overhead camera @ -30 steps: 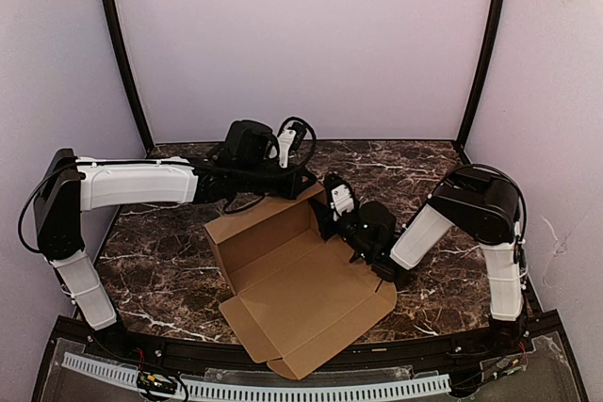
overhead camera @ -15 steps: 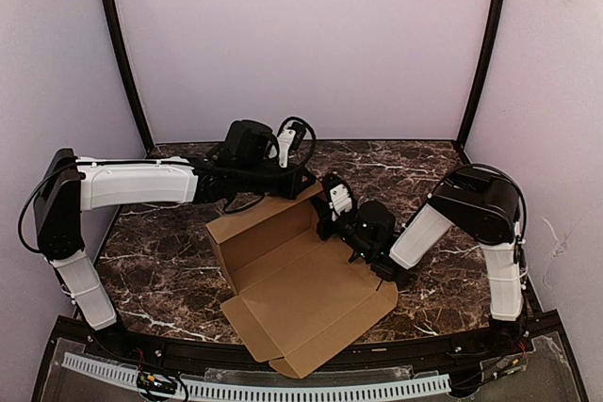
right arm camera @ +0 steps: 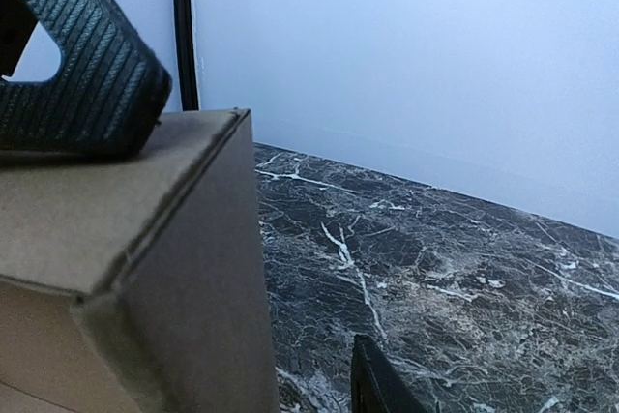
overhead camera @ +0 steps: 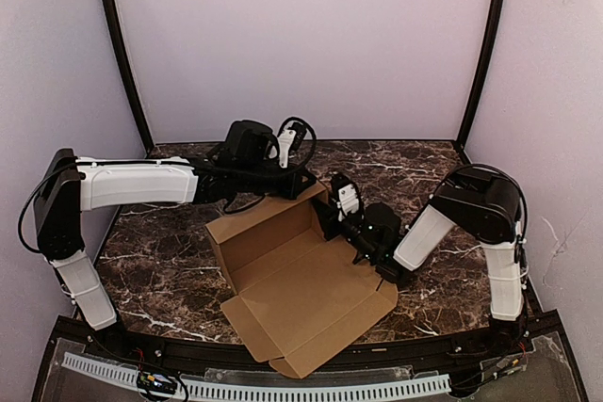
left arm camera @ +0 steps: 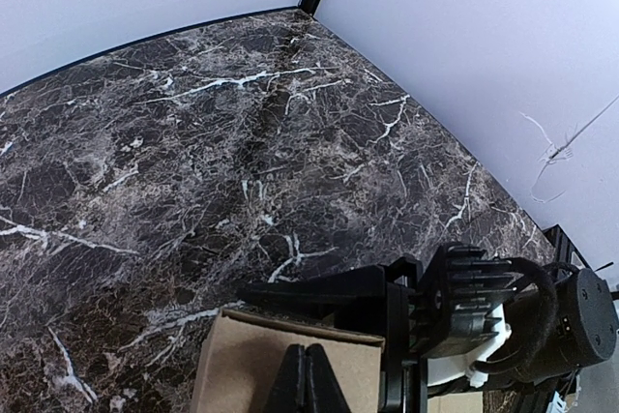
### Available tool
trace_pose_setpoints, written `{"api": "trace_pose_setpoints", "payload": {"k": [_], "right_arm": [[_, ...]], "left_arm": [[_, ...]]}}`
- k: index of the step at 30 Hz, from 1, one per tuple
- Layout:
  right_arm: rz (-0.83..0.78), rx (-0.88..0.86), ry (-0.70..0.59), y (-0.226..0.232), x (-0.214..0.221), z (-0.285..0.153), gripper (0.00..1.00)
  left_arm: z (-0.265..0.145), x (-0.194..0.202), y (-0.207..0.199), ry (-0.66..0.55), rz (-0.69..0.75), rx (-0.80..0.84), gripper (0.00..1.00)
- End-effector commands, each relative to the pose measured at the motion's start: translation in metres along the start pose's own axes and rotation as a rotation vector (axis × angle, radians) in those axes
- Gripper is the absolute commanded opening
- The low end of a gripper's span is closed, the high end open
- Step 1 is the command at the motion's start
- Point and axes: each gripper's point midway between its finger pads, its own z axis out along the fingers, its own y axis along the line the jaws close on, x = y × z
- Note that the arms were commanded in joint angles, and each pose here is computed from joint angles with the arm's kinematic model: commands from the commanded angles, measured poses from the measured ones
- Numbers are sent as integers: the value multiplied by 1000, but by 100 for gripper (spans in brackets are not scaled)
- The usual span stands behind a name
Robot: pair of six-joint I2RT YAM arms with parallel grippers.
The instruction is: Fold the paper box
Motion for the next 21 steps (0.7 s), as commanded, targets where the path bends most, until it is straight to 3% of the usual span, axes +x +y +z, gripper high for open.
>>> {"api": "trace_pose_setpoints", "payload": {"k": [1, 21], "right_arm": [[56, 13, -24, -1, 5, -6, 34], [75, 12, -5, 7, 30, -1, 31]], "left_arm": [[1, 65, 26, 218, -37, -87, 1], [1, 66, 25, 218, -38, -85, 1]]}}
